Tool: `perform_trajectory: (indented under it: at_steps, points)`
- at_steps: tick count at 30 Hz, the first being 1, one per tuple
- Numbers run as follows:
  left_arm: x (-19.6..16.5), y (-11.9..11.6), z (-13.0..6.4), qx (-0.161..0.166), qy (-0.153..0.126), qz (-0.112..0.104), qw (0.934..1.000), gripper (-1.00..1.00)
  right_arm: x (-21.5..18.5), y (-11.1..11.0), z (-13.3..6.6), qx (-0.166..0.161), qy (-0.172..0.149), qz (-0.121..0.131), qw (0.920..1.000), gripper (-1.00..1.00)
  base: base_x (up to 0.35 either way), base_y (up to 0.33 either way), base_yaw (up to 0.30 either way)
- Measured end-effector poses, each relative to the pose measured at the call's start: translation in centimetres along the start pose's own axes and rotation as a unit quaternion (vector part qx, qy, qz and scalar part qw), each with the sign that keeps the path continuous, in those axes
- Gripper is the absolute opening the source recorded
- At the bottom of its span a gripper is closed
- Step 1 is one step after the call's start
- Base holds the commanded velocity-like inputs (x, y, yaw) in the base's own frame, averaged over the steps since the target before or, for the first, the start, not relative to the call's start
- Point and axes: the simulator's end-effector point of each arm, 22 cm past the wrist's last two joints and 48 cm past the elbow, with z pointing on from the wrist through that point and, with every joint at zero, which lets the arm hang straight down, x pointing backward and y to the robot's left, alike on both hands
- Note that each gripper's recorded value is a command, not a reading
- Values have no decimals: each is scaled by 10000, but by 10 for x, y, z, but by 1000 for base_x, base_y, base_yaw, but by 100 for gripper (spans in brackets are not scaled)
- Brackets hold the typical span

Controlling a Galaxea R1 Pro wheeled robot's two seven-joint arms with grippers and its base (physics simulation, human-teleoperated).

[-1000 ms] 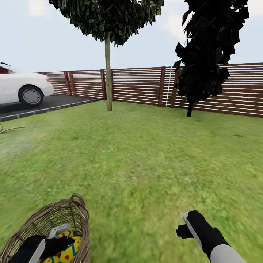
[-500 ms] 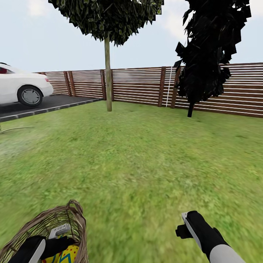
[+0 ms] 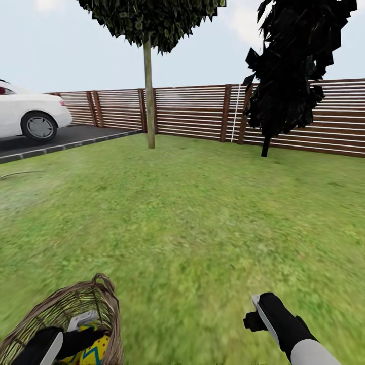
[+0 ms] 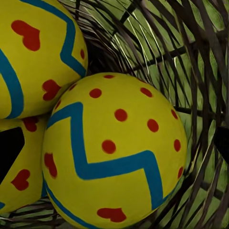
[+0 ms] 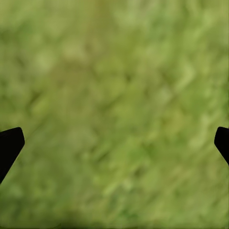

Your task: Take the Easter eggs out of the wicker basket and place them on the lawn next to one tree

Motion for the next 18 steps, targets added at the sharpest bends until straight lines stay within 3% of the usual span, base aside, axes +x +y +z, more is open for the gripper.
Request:
perform_trajectory:
  at_steps: [18]
  points:
    - [27,9,23,-101,360,-35,9993,100,24,5,30,-33,364,-32,9993,100,0,0,0]
